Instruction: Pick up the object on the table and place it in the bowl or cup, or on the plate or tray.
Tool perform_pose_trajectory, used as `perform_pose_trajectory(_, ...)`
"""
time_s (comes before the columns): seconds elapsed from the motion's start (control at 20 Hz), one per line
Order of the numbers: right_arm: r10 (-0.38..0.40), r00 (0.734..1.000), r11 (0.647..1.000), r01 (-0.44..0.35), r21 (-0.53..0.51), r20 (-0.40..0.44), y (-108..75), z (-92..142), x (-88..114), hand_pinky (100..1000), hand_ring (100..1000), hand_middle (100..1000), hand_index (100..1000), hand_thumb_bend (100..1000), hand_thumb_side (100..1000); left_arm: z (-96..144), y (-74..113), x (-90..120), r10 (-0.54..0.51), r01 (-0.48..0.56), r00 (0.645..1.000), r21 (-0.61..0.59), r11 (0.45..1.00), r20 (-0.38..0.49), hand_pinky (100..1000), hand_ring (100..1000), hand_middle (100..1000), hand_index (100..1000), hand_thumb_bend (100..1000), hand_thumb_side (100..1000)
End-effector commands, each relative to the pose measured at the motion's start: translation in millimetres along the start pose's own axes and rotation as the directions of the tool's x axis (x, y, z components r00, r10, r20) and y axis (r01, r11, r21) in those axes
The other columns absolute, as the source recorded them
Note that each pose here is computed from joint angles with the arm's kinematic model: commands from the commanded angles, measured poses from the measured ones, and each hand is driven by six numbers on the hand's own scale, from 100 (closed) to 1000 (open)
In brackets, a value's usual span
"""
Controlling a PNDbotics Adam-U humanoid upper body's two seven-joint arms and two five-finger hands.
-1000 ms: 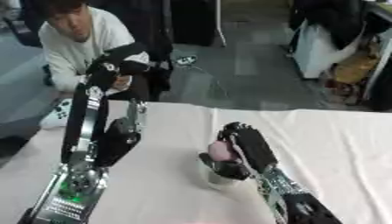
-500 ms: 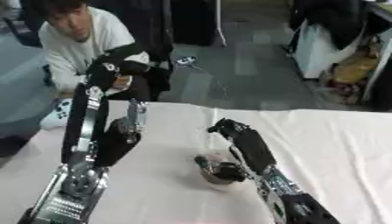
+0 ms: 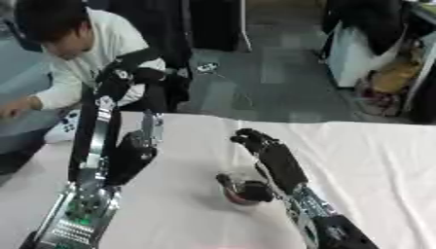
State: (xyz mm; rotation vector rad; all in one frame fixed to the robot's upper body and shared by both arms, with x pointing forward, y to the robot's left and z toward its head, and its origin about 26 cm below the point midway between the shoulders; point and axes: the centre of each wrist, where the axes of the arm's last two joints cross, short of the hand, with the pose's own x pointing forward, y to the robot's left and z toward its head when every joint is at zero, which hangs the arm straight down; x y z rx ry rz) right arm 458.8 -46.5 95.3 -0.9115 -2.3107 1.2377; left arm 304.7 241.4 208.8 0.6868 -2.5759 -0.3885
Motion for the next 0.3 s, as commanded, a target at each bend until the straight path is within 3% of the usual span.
perform_pose_trajectory(0.05, -0.012, 1.000, 0.999, 0.012, -0.050, 0.002, -7.8, -9, 4, 326, 704, 788, 844, 522, 542, -6, 3.0, 4, -0.004, 0.004, 1.000, 0.007, 1.000, 0.030, 698, 653, 793, 895, 100, 773)
perform_pose_trajectory(0.3, -0.098, 0.995, 0.980, 0.093, -0.173, -0.020, -23.6, -13, 7, 298, 681, 770, 844, 487, 548, -7, 3.3, 4, -0.005, 0.005, 0.999, 0.010, 1.000, 0.032, 698, 653, 793, 895, 100, 772)
